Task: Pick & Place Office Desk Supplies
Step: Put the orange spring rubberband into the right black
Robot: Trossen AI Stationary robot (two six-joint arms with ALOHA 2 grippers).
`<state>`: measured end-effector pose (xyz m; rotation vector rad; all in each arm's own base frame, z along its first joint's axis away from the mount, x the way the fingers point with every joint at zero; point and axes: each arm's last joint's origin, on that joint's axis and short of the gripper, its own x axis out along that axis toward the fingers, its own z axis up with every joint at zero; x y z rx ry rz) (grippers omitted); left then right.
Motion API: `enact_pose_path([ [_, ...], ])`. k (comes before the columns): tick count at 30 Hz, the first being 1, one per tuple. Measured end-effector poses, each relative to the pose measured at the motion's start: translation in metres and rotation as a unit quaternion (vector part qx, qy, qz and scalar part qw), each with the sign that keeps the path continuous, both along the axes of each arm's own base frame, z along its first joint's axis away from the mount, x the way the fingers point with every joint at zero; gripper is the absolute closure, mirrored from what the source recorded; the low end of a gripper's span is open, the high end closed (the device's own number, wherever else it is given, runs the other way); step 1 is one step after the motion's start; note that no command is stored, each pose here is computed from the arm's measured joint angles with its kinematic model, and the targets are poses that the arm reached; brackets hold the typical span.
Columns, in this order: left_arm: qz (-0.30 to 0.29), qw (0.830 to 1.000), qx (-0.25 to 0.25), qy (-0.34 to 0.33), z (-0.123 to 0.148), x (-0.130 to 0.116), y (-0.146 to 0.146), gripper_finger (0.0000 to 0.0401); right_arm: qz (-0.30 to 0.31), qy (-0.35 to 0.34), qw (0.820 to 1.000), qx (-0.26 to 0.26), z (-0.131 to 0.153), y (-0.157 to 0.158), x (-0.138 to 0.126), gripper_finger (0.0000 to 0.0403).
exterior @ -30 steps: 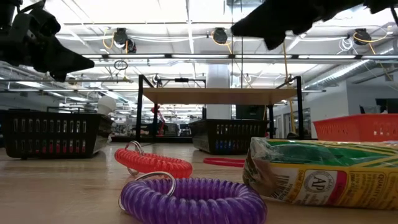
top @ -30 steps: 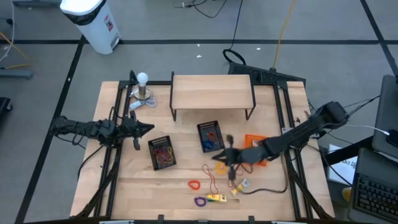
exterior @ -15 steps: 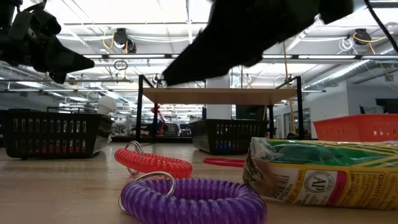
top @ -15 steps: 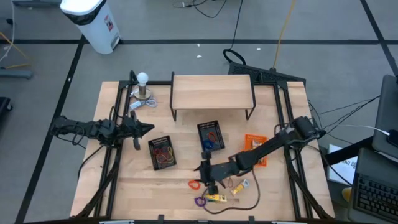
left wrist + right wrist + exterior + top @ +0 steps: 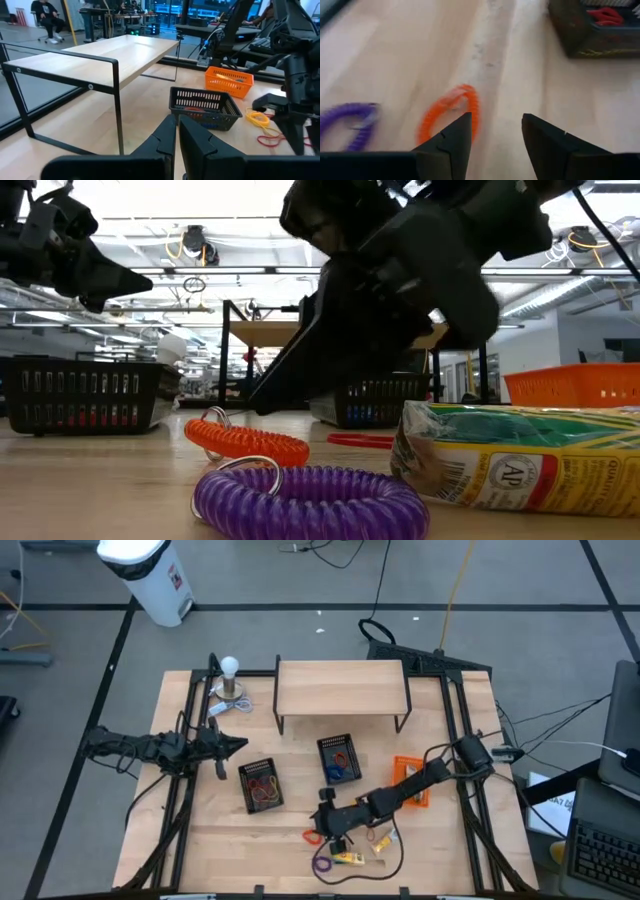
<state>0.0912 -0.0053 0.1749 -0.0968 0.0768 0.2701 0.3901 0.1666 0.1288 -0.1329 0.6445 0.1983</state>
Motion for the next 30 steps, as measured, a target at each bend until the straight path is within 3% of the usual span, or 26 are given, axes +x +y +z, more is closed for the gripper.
enact_pose_path([
  [9,0.003,1.000,-0.006,0.001,-0.001,0.000,0.000,0.0380,0.005,0.007,1.000,0.022,-0.001,0.002,-0.001,0.0243],
  [17,0.004,1.000,-0.004,0.001,0.000,0.000,0.000,0.0380,0.015,0.030,0.999,0.035,-0.029,0.003,0.003,0.0243],
  [24,0.004,1.000,-0.003,0.002,-0.001,0.000,0.000,0.0380,0.015,0.034,0.999,0.034,-0.032,0.000,0.005,0.0247],
  [27,0.004,1.000,-0.002,0.003,-0.001,0.000,0.000,0.0380,0.013,0.037,0.999,0.036,-0.033,-0.001,0.005,0.0278],
  [30,0.004,1.000,0.000,0.003,-0.001,0.000,0.000,0.0380,0.013,0.037,0.999,0.036,-0.030,-0.001,0.004,0.0339],
])
